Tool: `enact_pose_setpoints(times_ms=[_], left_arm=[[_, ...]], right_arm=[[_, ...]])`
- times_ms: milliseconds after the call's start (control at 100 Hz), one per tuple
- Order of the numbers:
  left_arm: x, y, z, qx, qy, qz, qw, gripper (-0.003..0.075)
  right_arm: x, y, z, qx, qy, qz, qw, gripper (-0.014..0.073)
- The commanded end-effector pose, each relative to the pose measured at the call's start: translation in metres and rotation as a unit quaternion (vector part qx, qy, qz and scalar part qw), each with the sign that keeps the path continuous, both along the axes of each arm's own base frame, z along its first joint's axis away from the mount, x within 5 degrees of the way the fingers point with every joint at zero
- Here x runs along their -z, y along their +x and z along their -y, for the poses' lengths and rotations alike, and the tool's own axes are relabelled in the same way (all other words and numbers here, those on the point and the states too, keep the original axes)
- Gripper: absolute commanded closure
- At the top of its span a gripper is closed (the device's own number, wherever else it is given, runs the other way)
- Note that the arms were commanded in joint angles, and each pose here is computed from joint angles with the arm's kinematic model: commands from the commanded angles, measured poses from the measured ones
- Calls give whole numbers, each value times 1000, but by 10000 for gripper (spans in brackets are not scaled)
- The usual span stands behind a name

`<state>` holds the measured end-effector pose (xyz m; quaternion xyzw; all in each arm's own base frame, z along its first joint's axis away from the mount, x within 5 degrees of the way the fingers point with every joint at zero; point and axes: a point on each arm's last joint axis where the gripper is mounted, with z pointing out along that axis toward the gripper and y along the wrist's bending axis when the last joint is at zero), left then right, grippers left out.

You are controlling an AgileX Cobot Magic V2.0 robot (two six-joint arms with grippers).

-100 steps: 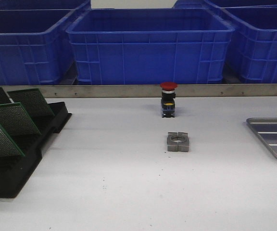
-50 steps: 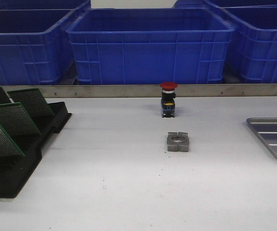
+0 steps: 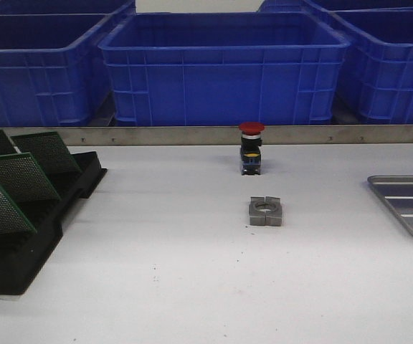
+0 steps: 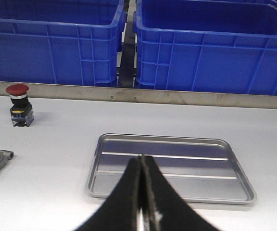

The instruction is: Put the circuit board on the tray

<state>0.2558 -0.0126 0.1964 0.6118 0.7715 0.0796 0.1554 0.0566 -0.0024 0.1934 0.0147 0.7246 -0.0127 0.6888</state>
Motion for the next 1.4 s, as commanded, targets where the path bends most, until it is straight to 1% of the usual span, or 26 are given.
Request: enact_pose_setpoints(times_ms=[0, 80, 220, 340, 430, 480, 490, 500, 520, 550, 600, 620, 640, 720, 820, 920, 1090, 1140, 1310, 1390], left_arm=[[-24, -1, 1, -8, -12, 8, 1000, 737], [-41, -4, 2, -4, -17, 0, 1000, 737], [-71, -18, 8, -4, -51, -22, 998, 737], [-93, -32, 18, -4, -110, -35, 993, 737], [-103, -40, 28, -7, -175, -41, 984, 737], [-108, -42, 34, -10, -216, -44, 975, 737], [-110, -43, 37, -11, -237, -46, 970, 737], [-110, -43, 37, -11, -237, -46, 970, 737], [-112, -43, 42, -13, -265, -51, 963, 737], [-114, -44, 45, -15, -287, -52, 957, 737], [-119, -43, 52, -23, -345, -57, 937, 737], [-120, -42, 55, -25, -359, -59, 931, 737], [-121, -41, 59, -27, -384, -63, 921, 737], [-123, -39, 72, -21, -425, -78, 902, 737], [-119, -39, 94, 4, -444, -112, 889, 737], [-111, -39, 118, 23, -454, -140, 880, 737], [-96, -40, 157, 40, -460, -175, 870, 737], [-90, -42, 168, 42, -464, -190, 864, 737], [-80, -45, 192, 41, -480, -233, 845, 737], [-77, -45, 196, 41, -480, -240, 843, 737]], right_arm=[[-8, -1, 0, 1, -5, 49, 999, 652], [-8, -1, 0, 1, -5, 49, 999, 652], [-8, -1, 0, 1, -5, 49, 999, 652], [-8, -1, 0, 1, -5, 49, 999, 652], [-8, -1, 0, 1, -5, 49, 999, 652], [-8, -1, 0, 1, -5, 49, 999, 652], [-8, -1, 0, 1, -5, 49, 999, 652], [-8, -1, 0, 1, -5, 49, 999, 652], [-8, -1, 0, 1, -5, 49, 999, 652], [-8, -1, 0, 1, -5, 49, 999, 652], [-8, -1, 0, 1, -5, 49, 999, 652], [-8, -1, 0, 1, -5, 49, 999, 652], [-8, -1, 0, 1, -5, 49, 999, 652], [-8, -1, 0, 1, -5, 49, 999, 652], [-8, -1, 0, 1, -5, 49, 999, 652], [-8, -1, 0, 1, -5, 49, 999, 652], [-8, -1, 0, 1, -5, 50, 999, 652], [-8, -1, 0, 1, -5, 51, 999, 652], [-11, -2, 0, 1, -1, 55, 998, 652], [-16, -3, 0, 2, -1, 45, 999, 652]])
